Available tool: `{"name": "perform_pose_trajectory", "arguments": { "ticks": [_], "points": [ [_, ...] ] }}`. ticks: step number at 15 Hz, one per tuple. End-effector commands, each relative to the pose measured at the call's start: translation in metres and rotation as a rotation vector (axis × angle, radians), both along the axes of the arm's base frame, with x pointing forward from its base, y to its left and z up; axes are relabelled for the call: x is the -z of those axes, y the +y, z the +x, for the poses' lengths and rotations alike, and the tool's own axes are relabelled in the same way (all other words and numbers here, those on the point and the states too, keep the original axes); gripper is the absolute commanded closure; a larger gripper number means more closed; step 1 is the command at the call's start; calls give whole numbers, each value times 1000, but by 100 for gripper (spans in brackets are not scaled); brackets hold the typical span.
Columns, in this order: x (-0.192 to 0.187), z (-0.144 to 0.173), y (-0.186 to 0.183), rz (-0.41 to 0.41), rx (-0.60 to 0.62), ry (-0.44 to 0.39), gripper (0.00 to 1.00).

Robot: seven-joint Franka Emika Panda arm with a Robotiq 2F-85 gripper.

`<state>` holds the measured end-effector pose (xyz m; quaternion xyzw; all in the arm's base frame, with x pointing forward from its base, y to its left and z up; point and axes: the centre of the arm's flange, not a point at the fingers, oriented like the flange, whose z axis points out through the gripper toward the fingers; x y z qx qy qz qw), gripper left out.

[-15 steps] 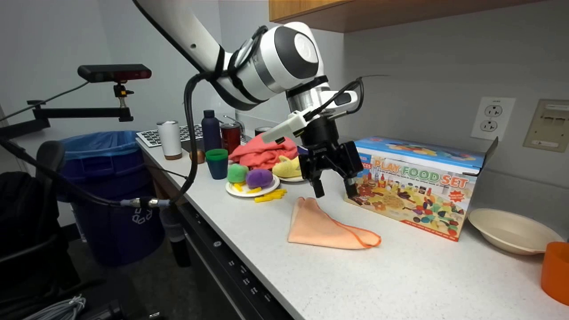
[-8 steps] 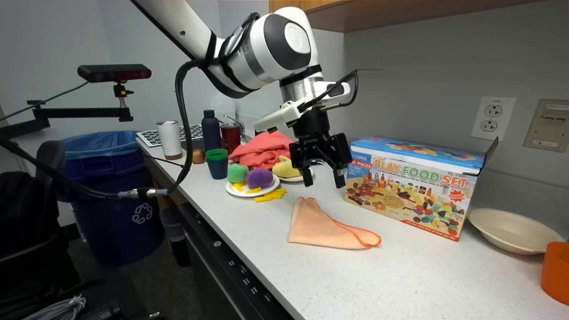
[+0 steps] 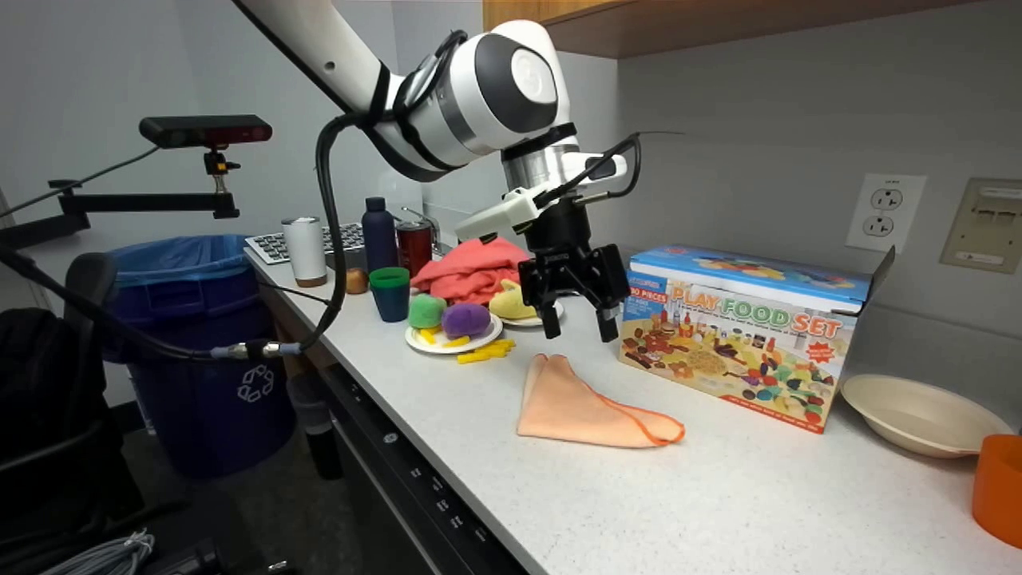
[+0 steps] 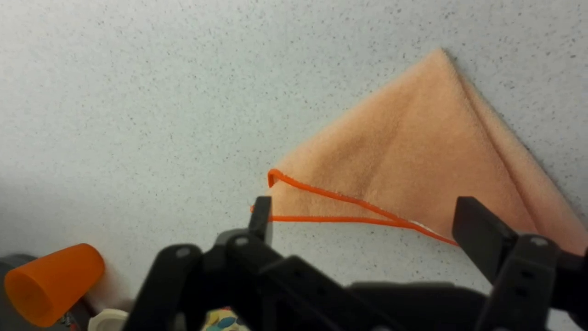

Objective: Unfold the orange towel

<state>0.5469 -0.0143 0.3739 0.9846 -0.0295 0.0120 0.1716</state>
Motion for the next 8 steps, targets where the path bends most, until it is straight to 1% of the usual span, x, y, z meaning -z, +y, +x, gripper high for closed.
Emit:
{"name": "perform_pose_trajectory", "arguments": {
  "ticks": [1,4,8],
  "points": [
    [11,18,9,34,-12,-17,0],
    [22,34,16,69,-17,-30,0],
    [33,63,24,140,2,-64,0]
  ]
}}
